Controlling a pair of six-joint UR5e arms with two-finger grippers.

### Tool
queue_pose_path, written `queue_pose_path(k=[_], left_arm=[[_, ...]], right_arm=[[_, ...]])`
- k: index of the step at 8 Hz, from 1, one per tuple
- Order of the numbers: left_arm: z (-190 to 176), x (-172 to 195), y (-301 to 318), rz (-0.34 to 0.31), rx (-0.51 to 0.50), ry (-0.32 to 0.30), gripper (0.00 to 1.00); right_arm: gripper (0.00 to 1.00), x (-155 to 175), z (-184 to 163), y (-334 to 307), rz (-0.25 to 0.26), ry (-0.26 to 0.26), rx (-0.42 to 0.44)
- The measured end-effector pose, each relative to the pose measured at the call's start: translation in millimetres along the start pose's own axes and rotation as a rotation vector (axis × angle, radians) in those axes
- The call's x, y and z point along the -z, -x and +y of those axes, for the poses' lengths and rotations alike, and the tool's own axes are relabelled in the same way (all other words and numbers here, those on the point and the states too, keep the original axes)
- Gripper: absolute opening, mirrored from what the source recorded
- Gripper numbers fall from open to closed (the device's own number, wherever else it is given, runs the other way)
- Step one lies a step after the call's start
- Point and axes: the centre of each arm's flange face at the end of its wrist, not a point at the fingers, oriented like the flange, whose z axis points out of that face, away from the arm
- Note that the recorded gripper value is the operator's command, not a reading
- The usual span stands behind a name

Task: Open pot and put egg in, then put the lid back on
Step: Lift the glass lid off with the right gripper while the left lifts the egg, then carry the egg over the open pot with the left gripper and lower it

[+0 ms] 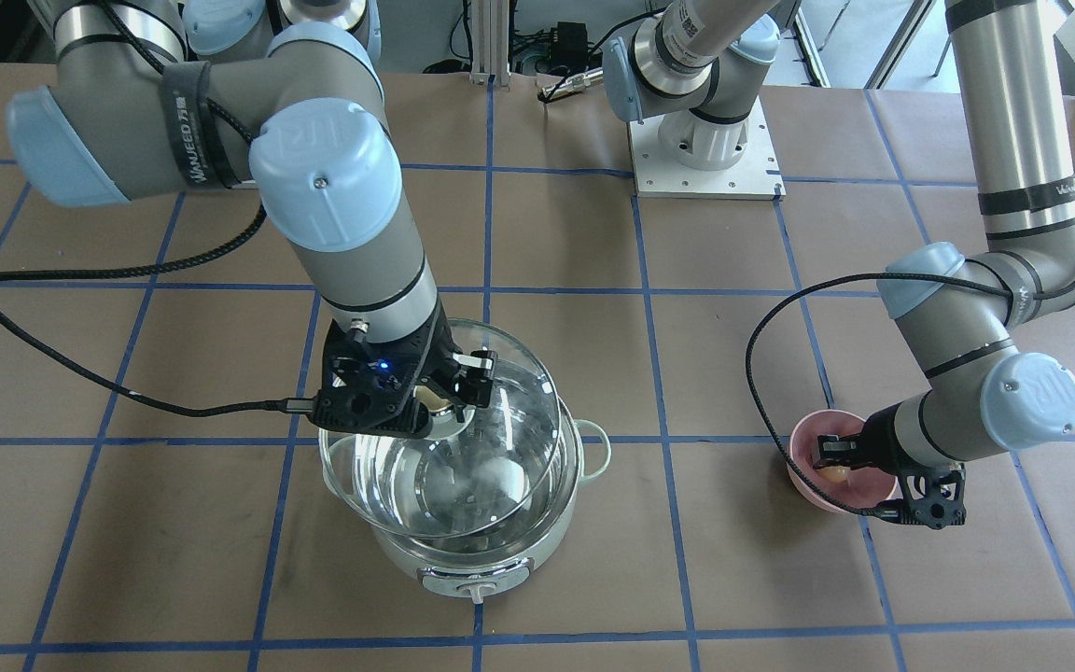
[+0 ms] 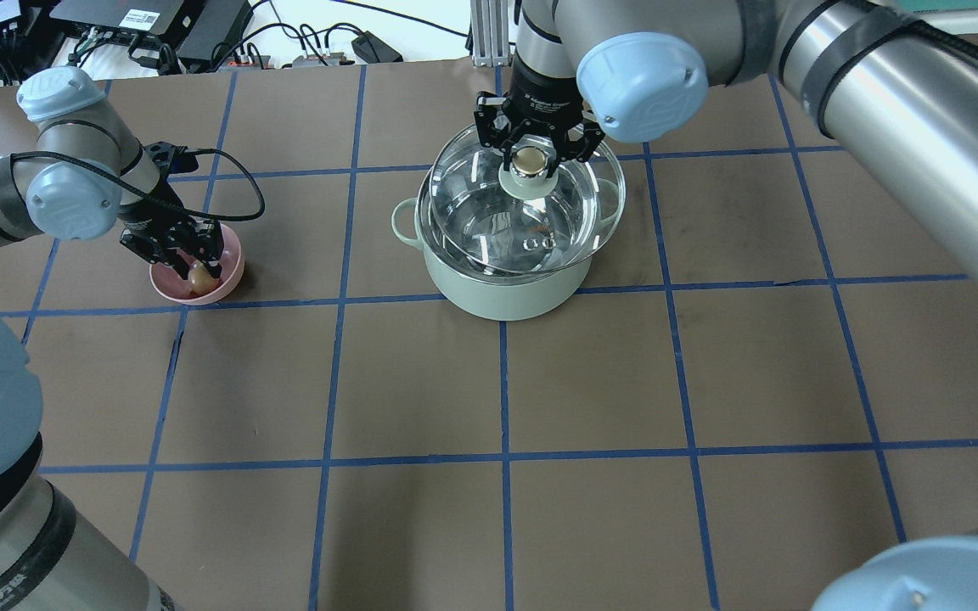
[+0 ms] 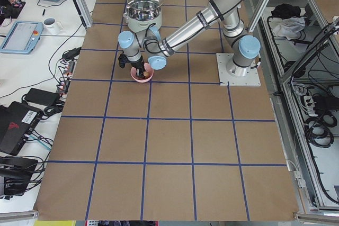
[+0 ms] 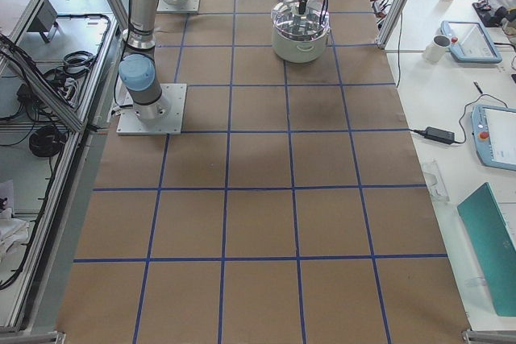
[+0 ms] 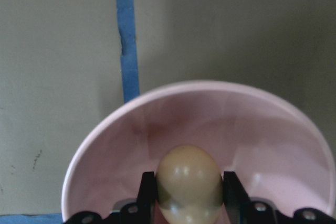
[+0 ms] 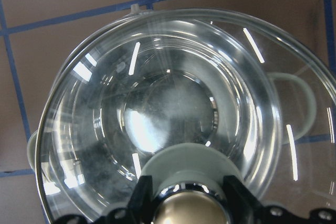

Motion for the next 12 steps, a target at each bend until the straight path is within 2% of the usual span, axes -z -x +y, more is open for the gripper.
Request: queue_pose_path(k=[2, 4, 6, 9, 12], left_arm=[[0, 9, 0, -0.006, 0.0, -0.016, 0.05], [8, 40, -3, -0.022, 0.007, -0.05, 0.05], [22, 80, -26, -0.042, 0.004, -0.086, 0.05], [45, 132, -135, -0.06, 0.003, -0.172, 0.05], [69, 158, -284, -0.025, 0.06, -0.259, 0.05]], right_arm=[[0.0, 35, -7, -51, 0.024, 0.035, 0.016], [0.0, 65, -14, -104, 0.043, 0.054, 0.036], [0.0, 81, -24, -160, 0.062, 0.075, 0.054], [0.0, 103, -30, -236, 0.091, 0.105, 0.103], [0.0, 106, -31, -258, 0.107, 0.118, 0.112]])
